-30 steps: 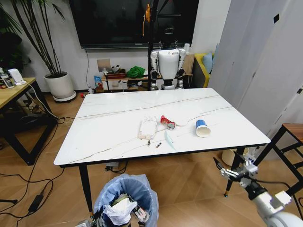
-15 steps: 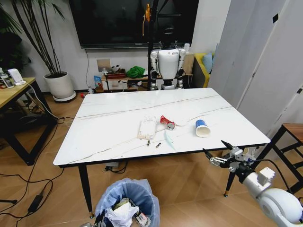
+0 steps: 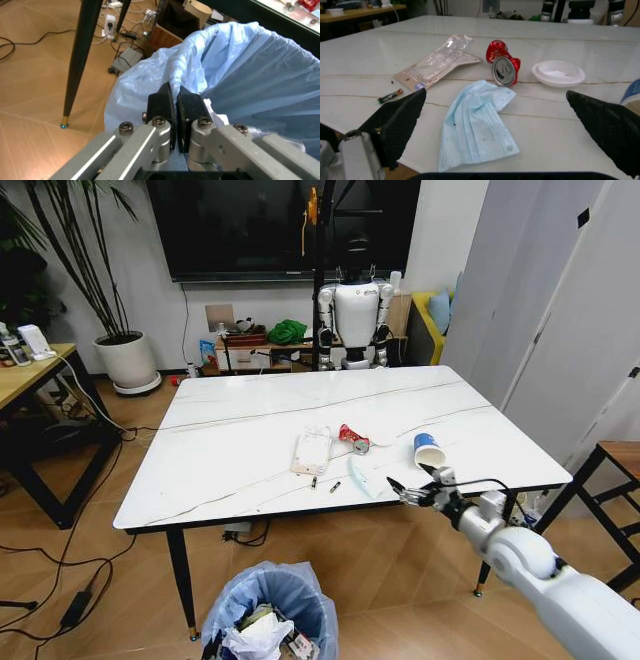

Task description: Pick up the trash bin and place the trash from the table into it.

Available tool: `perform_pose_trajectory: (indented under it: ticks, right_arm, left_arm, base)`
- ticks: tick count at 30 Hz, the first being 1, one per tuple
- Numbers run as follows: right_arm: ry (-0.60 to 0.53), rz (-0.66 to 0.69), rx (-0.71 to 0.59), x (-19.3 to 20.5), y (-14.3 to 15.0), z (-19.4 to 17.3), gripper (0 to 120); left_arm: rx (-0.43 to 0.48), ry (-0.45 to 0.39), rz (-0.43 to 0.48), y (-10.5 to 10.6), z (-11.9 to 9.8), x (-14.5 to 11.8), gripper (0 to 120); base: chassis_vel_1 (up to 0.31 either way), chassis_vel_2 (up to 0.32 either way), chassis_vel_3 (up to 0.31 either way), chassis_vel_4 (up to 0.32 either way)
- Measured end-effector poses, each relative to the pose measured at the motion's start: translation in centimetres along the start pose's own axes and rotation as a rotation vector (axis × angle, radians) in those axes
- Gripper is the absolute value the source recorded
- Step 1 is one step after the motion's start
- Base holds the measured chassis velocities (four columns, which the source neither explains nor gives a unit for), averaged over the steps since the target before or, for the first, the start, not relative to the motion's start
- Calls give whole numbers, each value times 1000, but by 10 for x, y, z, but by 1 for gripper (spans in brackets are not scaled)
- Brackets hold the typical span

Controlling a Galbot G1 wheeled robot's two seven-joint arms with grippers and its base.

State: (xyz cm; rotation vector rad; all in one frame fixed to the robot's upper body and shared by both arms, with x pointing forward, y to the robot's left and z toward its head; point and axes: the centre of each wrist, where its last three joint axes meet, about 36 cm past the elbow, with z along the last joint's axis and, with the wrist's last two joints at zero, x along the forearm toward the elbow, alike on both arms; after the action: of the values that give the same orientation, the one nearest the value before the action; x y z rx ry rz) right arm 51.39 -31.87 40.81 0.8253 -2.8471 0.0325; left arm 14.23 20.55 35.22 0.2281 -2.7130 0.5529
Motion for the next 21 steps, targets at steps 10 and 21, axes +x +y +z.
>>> perform_pose_trajectory:
  ticks: [10, 21]
  right_arm:
    - [73, -33, -21, -54, 6, 12, 100]
    - [123, -46, -32, -80, 16, 28, 100]
  left_arm:
    - [1, -10, -18, 4, -2, -1, 0]
    - [11, -13, -30, 7, -3, -6, 0]
  base:
    - [0, 0, 0, 0]
    - [0, 0, 0, 0]
